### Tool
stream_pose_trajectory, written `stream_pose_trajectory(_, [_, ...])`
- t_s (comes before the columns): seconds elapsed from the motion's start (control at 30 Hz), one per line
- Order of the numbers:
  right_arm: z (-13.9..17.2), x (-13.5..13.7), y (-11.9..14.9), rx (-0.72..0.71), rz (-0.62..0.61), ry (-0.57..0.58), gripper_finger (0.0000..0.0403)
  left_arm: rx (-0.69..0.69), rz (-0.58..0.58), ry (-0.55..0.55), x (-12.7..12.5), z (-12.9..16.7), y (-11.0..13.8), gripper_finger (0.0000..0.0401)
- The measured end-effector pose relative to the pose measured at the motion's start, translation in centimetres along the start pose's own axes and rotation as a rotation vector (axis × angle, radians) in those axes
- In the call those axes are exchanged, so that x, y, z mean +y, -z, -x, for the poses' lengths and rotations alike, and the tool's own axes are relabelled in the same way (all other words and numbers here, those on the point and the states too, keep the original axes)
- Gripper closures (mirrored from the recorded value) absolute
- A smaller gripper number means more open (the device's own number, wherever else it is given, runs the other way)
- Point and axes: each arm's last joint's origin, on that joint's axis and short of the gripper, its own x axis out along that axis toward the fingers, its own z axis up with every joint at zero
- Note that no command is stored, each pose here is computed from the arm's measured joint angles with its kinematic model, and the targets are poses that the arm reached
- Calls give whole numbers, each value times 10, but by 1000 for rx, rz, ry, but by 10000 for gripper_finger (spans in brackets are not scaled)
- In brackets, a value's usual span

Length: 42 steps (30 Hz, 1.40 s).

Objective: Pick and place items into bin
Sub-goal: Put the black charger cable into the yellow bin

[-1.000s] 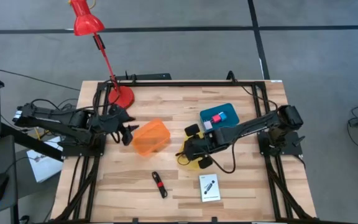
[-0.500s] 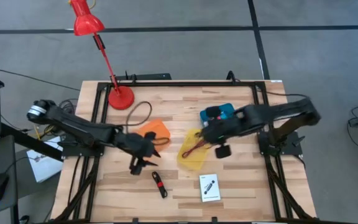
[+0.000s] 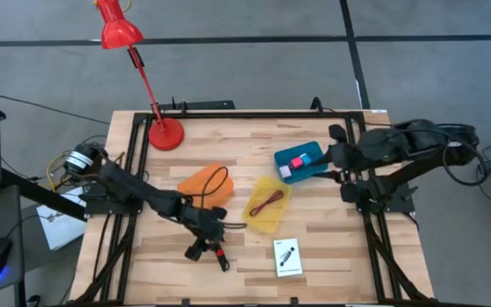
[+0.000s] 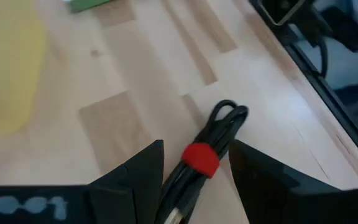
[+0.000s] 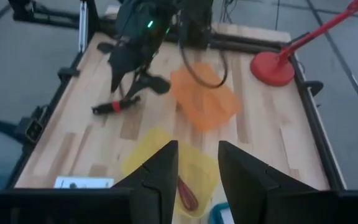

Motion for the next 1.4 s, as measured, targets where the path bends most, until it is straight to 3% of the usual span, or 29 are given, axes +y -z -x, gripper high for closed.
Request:
stream_pose_trajectory(0.13, [-3, 0, 3, -54, -12, 3, 295, 20, -108, 26, -10, -9, -1, 230])
stream_pose_trajectory(0.37, [-22, 3, 6, -14, -3, 6, 295, 105, -324, -101, -18, -14, 6, 230])
stream_pose_trajectory(0.67, [-44, 7, 7, 70, 21, 4, 295, 111, -308, -78, -20, -14, 8, 230])
stream_pose_trajectory(1.1, [-44, 7, 10, 102, 26, 3, 295, 123, -343, -87, -20, -14, 8, 230])
stream_pose_trajectory(1.4, [-44, 7, 10, 108, 27, 2, 295, 217, -350, -107, -15, -47, 20, 230])
